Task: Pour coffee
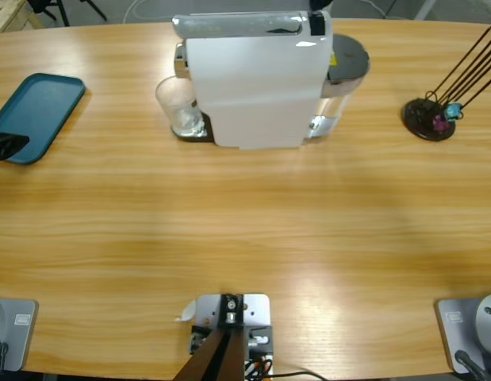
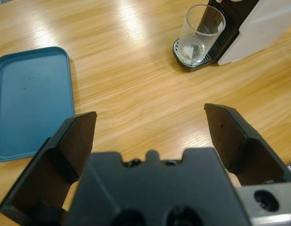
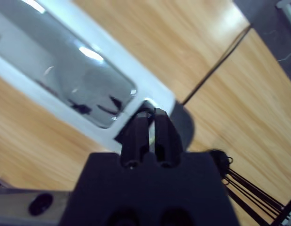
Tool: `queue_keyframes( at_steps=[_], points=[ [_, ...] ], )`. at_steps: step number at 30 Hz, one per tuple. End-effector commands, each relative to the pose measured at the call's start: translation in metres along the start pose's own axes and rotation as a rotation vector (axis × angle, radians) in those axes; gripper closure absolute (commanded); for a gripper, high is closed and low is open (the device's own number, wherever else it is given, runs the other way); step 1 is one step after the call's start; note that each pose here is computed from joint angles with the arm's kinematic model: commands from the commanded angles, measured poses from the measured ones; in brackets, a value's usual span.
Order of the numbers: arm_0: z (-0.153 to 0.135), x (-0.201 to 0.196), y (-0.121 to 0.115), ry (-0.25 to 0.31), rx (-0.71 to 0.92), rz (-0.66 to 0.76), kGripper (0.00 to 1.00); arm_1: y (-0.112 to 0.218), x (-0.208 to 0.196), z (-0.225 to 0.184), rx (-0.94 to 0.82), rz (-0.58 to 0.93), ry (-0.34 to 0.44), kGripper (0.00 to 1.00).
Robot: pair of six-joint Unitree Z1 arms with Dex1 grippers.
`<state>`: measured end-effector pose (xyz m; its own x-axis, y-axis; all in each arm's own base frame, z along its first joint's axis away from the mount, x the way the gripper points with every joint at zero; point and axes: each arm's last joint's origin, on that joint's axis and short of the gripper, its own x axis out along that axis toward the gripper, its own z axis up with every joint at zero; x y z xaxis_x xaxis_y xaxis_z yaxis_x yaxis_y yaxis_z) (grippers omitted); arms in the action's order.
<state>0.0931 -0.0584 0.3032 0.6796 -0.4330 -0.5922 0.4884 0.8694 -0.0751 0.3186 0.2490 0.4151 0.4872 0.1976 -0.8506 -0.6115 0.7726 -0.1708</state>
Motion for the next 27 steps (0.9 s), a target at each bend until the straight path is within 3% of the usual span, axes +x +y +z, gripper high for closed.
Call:
queue_keyframes(
  at_steps=[1, 14, 27],
  points=[
    [-0.010, 0.001, 0.002, 0.008, -0.017, 0.013, 0.009, -0.009, 0.018, -0.002, 0.001, -0.017, 0.064, 1.000],
    [-0.010, 0.001, 0.002, 0.006, -0.017, 0.012, 0.009, 0.013, 0.030, 0.001, -0.013, 0.020, 0.084, 1.000],
    [-0.010, 0.001, 0.002, 0.006, -0.017, 0.012, 0.009, 0.014, 0.032, 0.000, -0.013, 0.018, 0.090, 1.000]
  ],
)
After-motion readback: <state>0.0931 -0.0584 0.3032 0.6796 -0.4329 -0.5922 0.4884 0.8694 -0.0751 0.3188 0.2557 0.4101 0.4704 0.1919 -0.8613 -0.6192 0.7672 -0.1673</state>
